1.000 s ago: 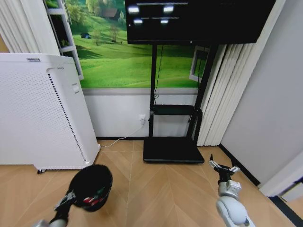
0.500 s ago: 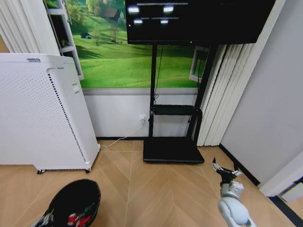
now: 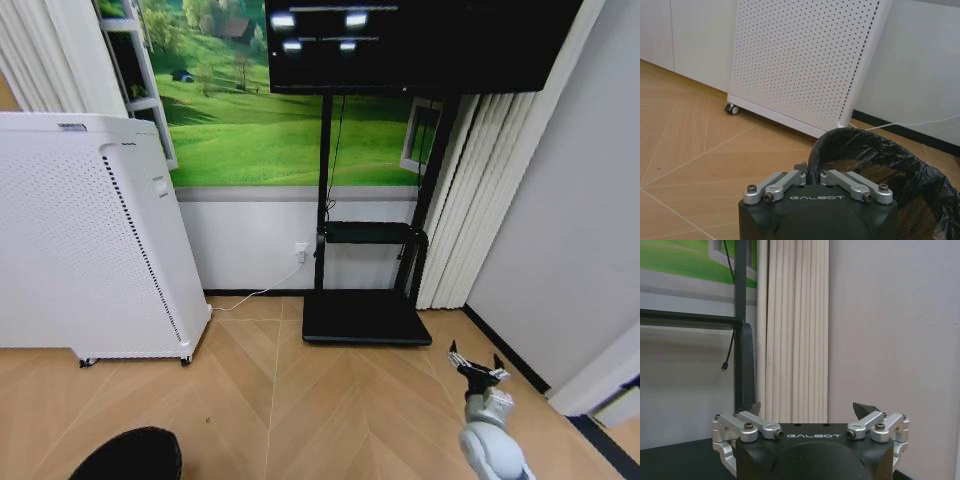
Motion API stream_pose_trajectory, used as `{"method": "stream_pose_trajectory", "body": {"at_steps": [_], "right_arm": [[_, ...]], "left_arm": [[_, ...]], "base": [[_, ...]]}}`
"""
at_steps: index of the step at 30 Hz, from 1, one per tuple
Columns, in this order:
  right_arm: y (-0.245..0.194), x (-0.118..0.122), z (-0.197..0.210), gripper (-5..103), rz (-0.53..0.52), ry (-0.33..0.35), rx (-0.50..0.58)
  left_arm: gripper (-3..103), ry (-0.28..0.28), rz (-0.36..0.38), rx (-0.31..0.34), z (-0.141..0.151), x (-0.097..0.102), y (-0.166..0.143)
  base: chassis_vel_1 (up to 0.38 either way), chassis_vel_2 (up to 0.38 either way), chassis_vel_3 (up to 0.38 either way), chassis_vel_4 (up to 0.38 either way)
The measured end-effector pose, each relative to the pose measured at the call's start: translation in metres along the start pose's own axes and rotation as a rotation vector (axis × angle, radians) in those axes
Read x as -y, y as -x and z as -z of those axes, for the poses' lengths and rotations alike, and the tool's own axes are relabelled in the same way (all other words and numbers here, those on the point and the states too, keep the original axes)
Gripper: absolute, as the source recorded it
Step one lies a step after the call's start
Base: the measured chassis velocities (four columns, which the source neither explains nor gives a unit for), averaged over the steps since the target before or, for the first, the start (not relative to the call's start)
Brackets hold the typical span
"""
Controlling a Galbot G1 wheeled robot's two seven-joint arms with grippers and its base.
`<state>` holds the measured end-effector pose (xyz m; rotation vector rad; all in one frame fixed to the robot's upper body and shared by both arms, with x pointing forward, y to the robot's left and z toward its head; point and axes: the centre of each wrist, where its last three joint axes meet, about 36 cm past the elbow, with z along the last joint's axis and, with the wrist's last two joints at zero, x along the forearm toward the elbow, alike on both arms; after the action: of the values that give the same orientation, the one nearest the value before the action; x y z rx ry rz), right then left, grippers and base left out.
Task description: Pick up the trash bin and place the garbage on the floor into it.
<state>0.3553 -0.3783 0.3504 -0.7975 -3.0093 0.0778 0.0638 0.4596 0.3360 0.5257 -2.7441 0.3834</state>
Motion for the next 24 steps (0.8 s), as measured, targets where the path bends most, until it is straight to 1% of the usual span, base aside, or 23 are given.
{"method": "stream_pose_trajectory", "body": {"at_steps": [6,8,9,11,12,14,19,24], "right_arm": [[0.004,0.002,-0.002,100,-0.005,0.003,-0.006],[0.004,0.001,-0.004,100,-0.009,0.009,-0.014],[0.004,0.001,-0.004,100,-0.009,0.009,-0.014],[0.003,0.002,-0.008,100,-0.013,0.012,-0.023],[0.003,0.002,-0.008,100,-0.013,0.012,-0.023],[0.002,0.006,-0.014,100,-0.022,0.009,-0.03],[0.002,0.009,-0.017,100,-0.026,0.008,-0.032],[0.003,0.011,-0.019,100,-0.028,0.005,-0.031]], "left_arm": [[7,-0.002,0.021,0.004,0.002,-0.004,-0.007],[7,-0.002,0.062,0.018,0.002,-0.013,-0.009],[7,-0.002,0.062,0.018,0.002,-0.013,-0.009],[7,0.012,0.089,0.03,0.003,-0.023,-0.009],[7,0.012,0.089,0.03,0.003,-0.023,-0.009],[7,0.026,0.107,0.035,0.002,-0.033,-0.006],[7,0.023,0.114,0.039,-0.002,-0.036,0.0],[7,0.009,0.113,0.027,-0.012,-0.035,0.008]], "base": [[0.0,0.0,0.0,0.0],[0.0,0.0,0.0,0.0],[0.0,0.0,0.0,0.0],[0.0,0.0,0.0,0.0],[0.0,0.0,0.0,0.0],[0.0,0.0,0.0,0.0],[0.0,0.0,0.0,0.0],[0.0,0.0,0.0,0.0]]}}
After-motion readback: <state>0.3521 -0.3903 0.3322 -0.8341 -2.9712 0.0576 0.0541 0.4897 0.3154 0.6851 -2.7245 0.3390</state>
